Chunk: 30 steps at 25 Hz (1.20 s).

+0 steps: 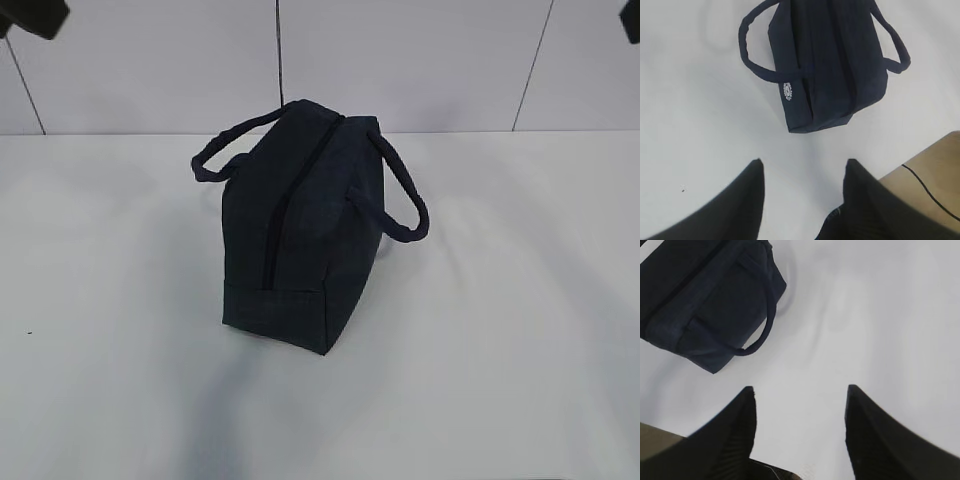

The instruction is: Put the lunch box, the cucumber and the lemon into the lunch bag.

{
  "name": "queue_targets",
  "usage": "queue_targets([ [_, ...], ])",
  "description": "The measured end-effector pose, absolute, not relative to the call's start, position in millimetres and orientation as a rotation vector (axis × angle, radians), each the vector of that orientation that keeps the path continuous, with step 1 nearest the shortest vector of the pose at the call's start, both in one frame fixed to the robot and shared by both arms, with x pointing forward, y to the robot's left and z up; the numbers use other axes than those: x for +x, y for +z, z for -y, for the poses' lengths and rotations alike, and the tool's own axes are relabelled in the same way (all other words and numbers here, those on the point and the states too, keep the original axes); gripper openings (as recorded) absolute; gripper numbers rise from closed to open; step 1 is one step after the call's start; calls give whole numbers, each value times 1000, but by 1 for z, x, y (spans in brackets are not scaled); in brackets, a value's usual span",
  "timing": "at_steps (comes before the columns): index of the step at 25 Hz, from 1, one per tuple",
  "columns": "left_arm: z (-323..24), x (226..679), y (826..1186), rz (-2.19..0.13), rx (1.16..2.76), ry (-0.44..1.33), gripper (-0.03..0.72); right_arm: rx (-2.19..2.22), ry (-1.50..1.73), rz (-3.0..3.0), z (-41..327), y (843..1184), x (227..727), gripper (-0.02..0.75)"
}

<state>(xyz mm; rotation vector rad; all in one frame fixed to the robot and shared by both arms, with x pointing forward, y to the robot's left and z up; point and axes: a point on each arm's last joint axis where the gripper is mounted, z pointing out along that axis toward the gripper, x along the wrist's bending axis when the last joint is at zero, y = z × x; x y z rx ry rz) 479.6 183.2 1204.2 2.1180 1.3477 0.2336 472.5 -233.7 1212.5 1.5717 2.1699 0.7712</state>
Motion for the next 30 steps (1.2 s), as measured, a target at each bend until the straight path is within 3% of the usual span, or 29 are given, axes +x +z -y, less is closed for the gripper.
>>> queue_targets([
  [9,-213,408,1219,-1267,2065,316,228,1519,828,-2100,256,1211,387,424],
  [18,-243,336,1197,-1235,2029,351,218,1507,847,-2080,277,1157,304,424],
  [30,-277,252,1133,-1144,1897,445,218,1462,899,-2020,292,1084,247,424],
])
